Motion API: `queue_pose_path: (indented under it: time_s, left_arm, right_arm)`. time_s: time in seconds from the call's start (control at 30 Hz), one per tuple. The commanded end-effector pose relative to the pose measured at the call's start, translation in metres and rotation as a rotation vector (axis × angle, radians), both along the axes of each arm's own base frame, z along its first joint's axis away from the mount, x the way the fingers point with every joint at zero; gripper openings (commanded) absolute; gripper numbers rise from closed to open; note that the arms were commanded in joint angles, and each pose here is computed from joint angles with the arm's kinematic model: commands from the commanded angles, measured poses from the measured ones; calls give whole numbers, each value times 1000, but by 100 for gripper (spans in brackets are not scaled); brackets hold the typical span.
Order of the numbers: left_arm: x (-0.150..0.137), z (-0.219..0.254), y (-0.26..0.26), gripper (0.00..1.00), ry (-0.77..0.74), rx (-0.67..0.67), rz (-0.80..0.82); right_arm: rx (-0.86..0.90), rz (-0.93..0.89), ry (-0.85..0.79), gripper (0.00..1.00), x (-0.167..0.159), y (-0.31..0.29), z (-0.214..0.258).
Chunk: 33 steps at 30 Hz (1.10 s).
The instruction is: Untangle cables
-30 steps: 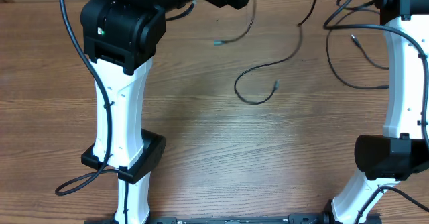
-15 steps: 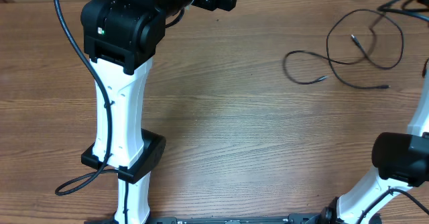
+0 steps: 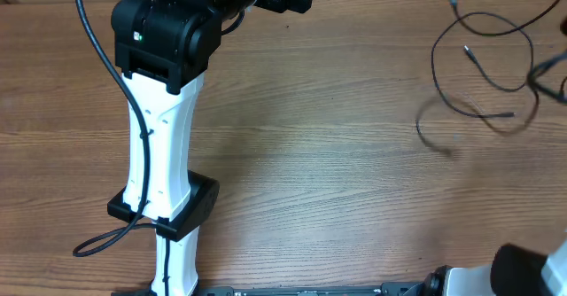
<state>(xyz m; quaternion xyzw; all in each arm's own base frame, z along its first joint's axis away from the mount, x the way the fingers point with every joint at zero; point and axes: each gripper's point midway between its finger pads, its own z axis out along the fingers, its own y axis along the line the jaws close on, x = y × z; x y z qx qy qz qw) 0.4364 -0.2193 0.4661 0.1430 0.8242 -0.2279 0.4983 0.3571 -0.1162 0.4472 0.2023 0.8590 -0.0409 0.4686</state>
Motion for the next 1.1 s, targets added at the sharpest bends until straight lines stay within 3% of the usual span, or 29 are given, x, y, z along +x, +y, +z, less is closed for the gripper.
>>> queue_pose_path:
  time_s: [0.0,0.1,0.23,0.43,0.57,0.73,0.9,1.07]
  left_arm:
    - [-4,7,-1,100,-29,7,-14]
    - [-3,10,-2,99,-38,2,-15]
    - [-7,13,-9,100,-43,-21,-61]
    - [-6,18,-9,100,-60,-28,-62]
    - [-5,22,-10,100,-77,-35,-63]
    - [-5,23,-10,100,-79,-37,-63]
    - [-5,24,-11,100,-80,-45,-60]
    - [-4,26,-11,100,-76,-65,-53]
  right_arm:
    - [-62,-97,-32,4,-39,-6,23]
    - [-79,-161,-39,4,-69,-8,31]
    - [-37,-232,4,4,-71,-24,9]
    - [139,-397,188,4,-61,-73,-101]
    - [298,-421,219,4,-59,-95,-167]
    - [484,-610,251,4,-89,-121,-244]
    - [645,-798,291,4,-120,-120,-291]
    - [671,-820,308,4,-128,-112,-295]
